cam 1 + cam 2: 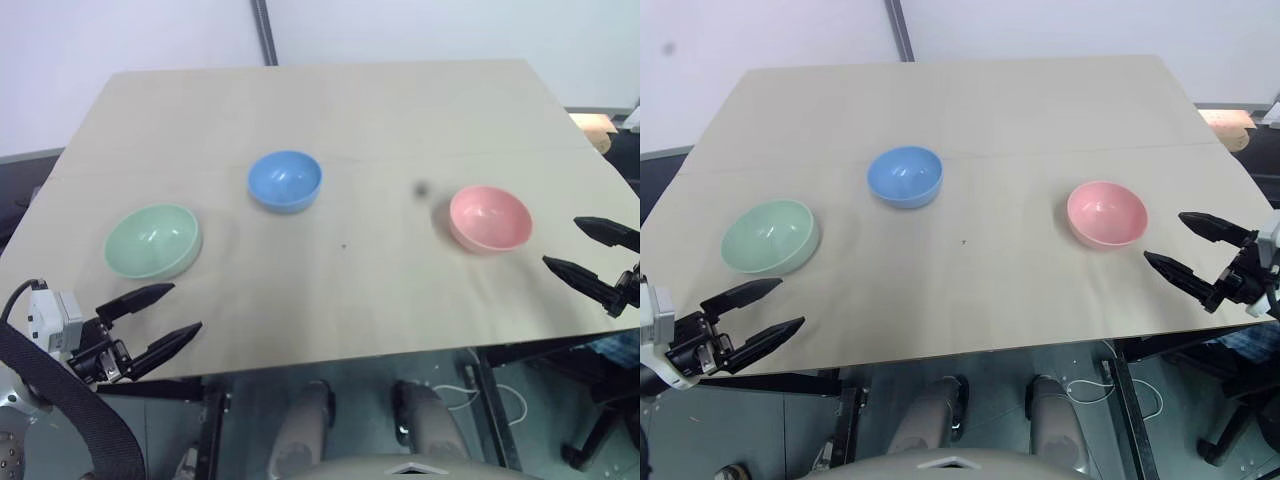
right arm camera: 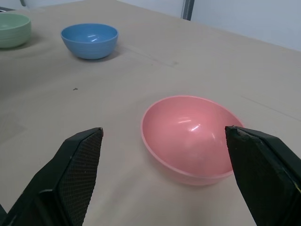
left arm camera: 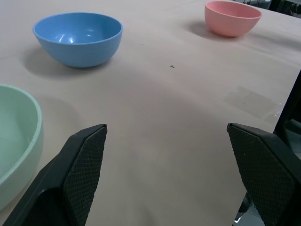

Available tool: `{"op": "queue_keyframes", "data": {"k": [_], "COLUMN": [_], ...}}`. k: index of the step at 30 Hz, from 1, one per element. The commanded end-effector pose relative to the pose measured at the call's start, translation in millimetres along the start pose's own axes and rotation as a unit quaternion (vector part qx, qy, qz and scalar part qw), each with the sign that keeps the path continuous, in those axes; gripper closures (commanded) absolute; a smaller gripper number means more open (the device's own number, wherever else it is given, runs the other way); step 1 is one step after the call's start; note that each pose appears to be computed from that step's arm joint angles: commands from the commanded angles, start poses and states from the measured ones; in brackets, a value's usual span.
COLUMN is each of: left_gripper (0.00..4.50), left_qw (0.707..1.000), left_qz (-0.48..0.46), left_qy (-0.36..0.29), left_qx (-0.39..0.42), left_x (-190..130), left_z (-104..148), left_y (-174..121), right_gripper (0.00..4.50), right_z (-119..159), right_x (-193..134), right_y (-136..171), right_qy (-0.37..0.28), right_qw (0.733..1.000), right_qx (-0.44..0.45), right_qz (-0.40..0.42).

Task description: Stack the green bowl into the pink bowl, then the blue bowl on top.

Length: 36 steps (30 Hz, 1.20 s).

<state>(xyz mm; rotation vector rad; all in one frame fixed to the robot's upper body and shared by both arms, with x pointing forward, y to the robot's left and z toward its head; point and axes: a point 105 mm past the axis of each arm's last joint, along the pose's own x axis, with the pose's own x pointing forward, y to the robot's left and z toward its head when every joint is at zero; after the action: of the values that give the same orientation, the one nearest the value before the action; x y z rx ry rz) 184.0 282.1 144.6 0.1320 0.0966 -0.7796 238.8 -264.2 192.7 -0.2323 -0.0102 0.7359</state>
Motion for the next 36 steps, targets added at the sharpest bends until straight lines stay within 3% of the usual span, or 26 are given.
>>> {"op": "queue_keyframes", "data": {"k": [1, 13, 19, 22, 29, 34, 36], "left_gripper": [0.18, 0.18, 0.18, 0.18, 0.18, 0.18, 0.18], "left_qw": [0.999, 0.997, 0.959, 0.938, 0.917, 0.924, 0.942], "left_qz": [0.013, 0.054, 0.208, 0.146, 0.146, 0.131, 0.106], "left_qy": [-0.021, -0.026, 0.127, 0.225, 0.28, 0.238, 0.181], "left_qx": [0.028, 0.044, 0.145, 0.22, 0.243, 0.269, 0.261], "left_x": [-0.7, 20.6, 26.0, 32.5, 32.2, 45.5, 54.4], "left_z": [15.3, 31.1, 29.2, 26.2, 30.2, 41.4, 48.3], "left_y": [1.5, 16.1, 53.8, 50.1, 59.0, 51.1, 38.1], "right_gripper": [0.0, 0.0, 0.0, 0.0, 0.0, 0.0, 0.0], "right_z": [11.9, 5.9, 13.1, 11.6, 12.6, 9.1, -0.9], "right_x": [-1.0, 17.1, 58.6, 76.5, 104.4, 115.7, 118.1], "right_y": [-1.0, 8.0, 41.4, 56.4, 81.1, 78.5, 70.7], "right_qy": [-0.017, -0.01, -0.016, -0.012, -0.026, -0.021, 0.011], "right_qw": [1.0, 0.999, 0.989, 0.98, 0.961, 0.967, 0.973], "right_qx": [-0.022, -0.027, -0.051, -0.079, -0.122, -0.106, -0.099], "right_qz": [0.003, 0.039, 0.139, 0.184, 0.246, 0.23, 0.207]}}
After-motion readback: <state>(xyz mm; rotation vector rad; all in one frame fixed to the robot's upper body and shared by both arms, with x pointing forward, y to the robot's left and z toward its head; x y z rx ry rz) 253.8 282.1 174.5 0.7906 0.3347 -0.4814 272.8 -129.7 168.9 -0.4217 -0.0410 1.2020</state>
